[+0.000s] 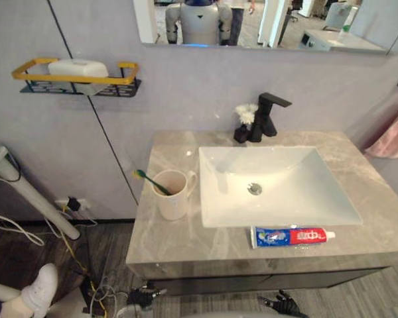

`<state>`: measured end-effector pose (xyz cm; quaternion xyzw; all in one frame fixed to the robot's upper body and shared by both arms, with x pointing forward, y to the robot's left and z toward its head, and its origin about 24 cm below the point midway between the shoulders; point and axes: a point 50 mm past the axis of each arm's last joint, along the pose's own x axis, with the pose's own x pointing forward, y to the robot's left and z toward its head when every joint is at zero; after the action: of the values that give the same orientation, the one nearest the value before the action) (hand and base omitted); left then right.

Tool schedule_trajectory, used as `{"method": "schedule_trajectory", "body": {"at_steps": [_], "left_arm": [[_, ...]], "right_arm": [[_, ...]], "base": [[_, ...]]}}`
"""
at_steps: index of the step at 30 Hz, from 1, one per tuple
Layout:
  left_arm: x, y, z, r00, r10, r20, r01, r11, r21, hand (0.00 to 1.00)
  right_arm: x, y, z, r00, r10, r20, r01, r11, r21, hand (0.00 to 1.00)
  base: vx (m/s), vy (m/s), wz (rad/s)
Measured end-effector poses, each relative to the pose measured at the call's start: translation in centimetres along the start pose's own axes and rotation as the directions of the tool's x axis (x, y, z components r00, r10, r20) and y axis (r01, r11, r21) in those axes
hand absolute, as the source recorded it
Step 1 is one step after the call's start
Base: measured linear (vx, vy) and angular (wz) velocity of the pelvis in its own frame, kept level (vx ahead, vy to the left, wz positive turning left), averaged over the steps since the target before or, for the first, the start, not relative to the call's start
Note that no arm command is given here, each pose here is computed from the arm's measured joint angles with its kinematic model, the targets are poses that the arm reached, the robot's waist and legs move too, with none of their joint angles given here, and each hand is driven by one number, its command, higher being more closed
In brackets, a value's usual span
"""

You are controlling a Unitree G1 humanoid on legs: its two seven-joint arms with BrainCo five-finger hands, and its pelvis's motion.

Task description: Organize washtable

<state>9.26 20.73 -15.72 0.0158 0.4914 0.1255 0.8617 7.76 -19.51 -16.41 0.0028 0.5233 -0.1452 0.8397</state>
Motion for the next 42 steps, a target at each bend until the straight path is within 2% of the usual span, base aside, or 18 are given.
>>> {"method": "schedule_trajectory", "body": {"at_steps": [21,32,36,39,42], "left_arm": [[0.0,-1.2,-0.2,1.0,-0.026,-0.016,0.026,1.0,-0.009,0.0],[0.0,-0.5,-0.4,0.999,-0.015,-0.029,0.015,1.0,-0.008,0.0],[-0.1,0.3,-0.7,0.999,-0.014,-0.033,0.016,0.999,0.05,0.0],[-0.2,0.6,-1.1,0.999,-0.005,-0.041,0.007,0.999,0.05,0.0],[-0.5,1.2,-1.9,0.998,0.017,-0.061,-0.015,0.999,0.034,0.0]], "right_arm": [[-0.2,-2.4,-0.5,0.999,-0.052,-0.001,0.052,0.998,-0.04,0.0],[-0.3,-2.7,-1.2,0.996,-0.08,-0.033,0.084,0.981,0.174,0.0],[-0.3,-4.1,-0.9,0.988,-0.154,-0.026,0.156,0.963,0.219,0.0],[-0.6,-7.5,0.3,0.959,-0.281,0.02,0.264,0.92,0.289,0.0],[-1.7,-11.5,3.4,0.887,-0.44,0.143,0.367,0.857,0.36,0.0]], "base": [[-0.04,-0.04,-0.02],[-0.02,-0.002,-0.07],[-0.06,-0.002,-0.2],[-0.05,0.008,-0.11],[-0.01,0.007,-0.11]]}}
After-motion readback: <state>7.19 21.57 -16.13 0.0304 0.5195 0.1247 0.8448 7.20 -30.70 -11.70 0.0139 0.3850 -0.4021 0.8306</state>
